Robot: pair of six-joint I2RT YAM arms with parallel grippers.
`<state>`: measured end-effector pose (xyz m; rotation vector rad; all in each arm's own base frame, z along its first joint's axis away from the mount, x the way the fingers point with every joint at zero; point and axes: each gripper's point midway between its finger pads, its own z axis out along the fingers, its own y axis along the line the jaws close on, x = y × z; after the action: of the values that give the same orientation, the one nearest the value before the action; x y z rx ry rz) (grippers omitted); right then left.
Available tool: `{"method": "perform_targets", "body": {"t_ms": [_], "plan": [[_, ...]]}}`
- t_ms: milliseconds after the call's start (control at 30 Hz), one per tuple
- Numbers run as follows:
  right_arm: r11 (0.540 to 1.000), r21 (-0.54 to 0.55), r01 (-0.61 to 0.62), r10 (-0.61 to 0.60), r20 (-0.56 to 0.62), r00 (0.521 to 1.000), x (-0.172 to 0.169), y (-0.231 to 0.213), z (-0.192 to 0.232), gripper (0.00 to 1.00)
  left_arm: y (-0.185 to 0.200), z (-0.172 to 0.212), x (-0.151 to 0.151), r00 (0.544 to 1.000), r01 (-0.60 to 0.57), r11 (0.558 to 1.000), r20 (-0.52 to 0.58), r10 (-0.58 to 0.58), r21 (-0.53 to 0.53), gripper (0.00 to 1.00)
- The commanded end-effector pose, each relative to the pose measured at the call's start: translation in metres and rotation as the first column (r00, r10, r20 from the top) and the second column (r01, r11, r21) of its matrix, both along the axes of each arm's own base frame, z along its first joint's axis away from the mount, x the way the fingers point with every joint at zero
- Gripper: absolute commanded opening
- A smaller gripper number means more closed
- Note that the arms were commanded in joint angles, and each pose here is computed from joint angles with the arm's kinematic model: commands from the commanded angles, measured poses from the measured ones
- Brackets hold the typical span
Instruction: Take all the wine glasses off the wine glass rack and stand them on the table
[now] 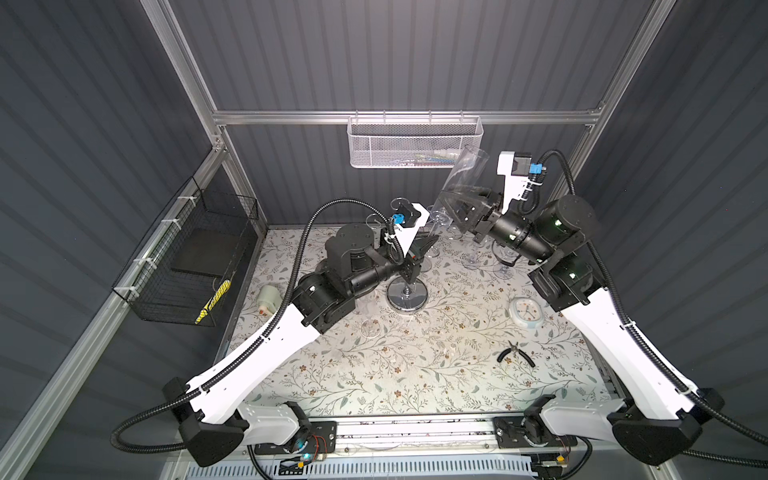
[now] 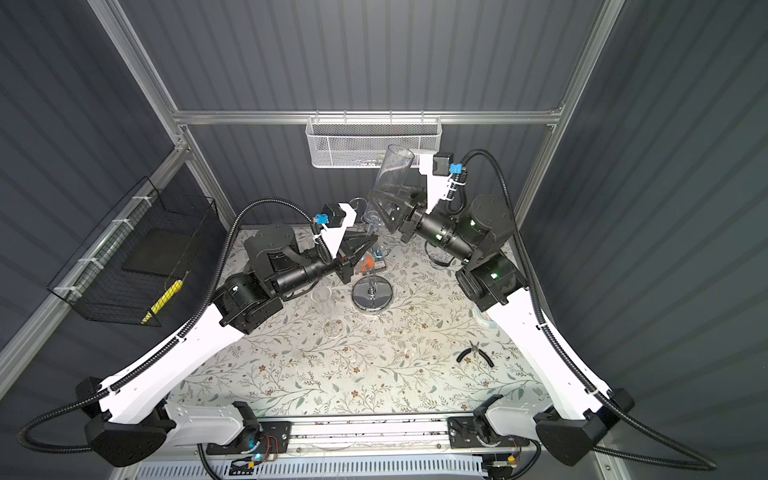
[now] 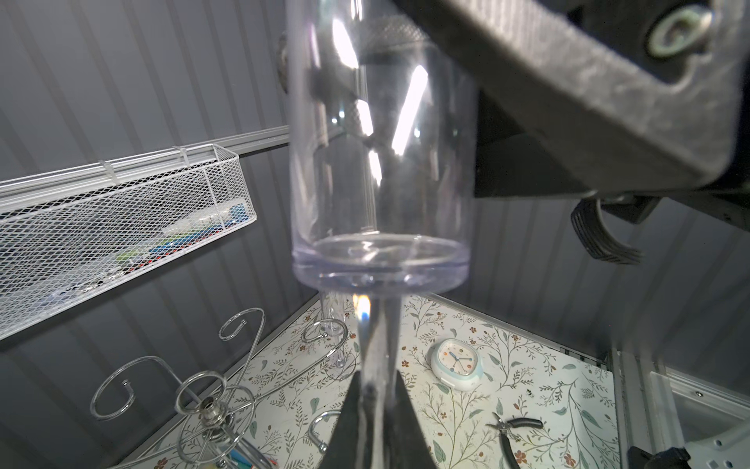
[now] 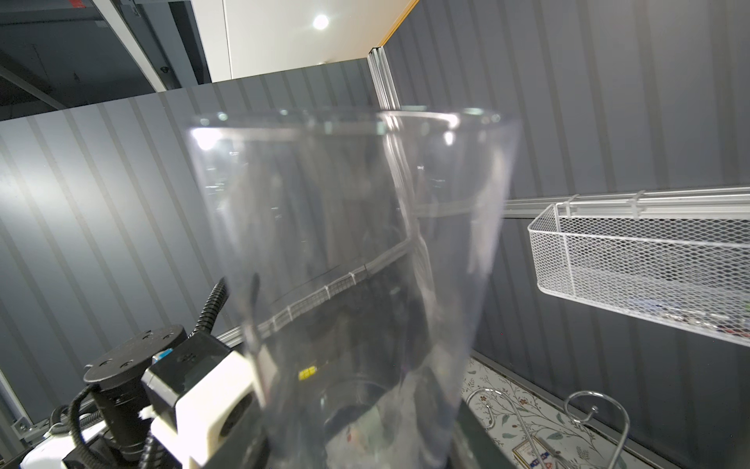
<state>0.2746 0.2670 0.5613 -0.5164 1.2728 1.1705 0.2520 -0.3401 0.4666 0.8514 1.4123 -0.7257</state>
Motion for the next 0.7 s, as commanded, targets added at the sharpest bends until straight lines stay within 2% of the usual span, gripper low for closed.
{"method": "perform_targets", "body": {"t_ms": [0, 200, 367, 533, 667], "plan": [[0.998, 0.027, -0.049, 0.047, 0.047, 0.998, -0.020, -0.001, 0.013, 0.44, -0.001, 0.001, -0.003, 1.000, 0.001, 1.000, 0.025, -0.001, 0.003, 0.19], [1.000, 0.007, -0.021, 0.020, 0.099, 0.995, -0.029, -0.008, 0.014, 0.42, 0.004, 0.004, -0.006, 0.999, -0.003, 1.000, 0.036, 0.004, -0.030, 0.37], [1.000, -0.011, 0.015, -0.013, 0.144, 0.990, -0.038, -0.017, 0.017, 0.42, 0.007, 0.011, -0.009, 0.999, 0.000, 0.999, 0.033, 0.002, -0.050, 0.61], [0.994, -0.040, 0.104, -0.093, 0.220, 0.971, -0.053, -0.037, 0.023, 0.42, 0.019, 0.025, -0.017, 0.999, -0.004, 0.996, 0.054, 0.009, -0.092, 0.70], [0.977, -0.075, 0.198, -0.173, 0.257, 0.951, -0.057, -0.053, 0.019, 0.43, 0.028, 0.037, -0.026, 0.998, 0.002, 0.991, 0.062, 0.006, -0.130, 0.71]]}}
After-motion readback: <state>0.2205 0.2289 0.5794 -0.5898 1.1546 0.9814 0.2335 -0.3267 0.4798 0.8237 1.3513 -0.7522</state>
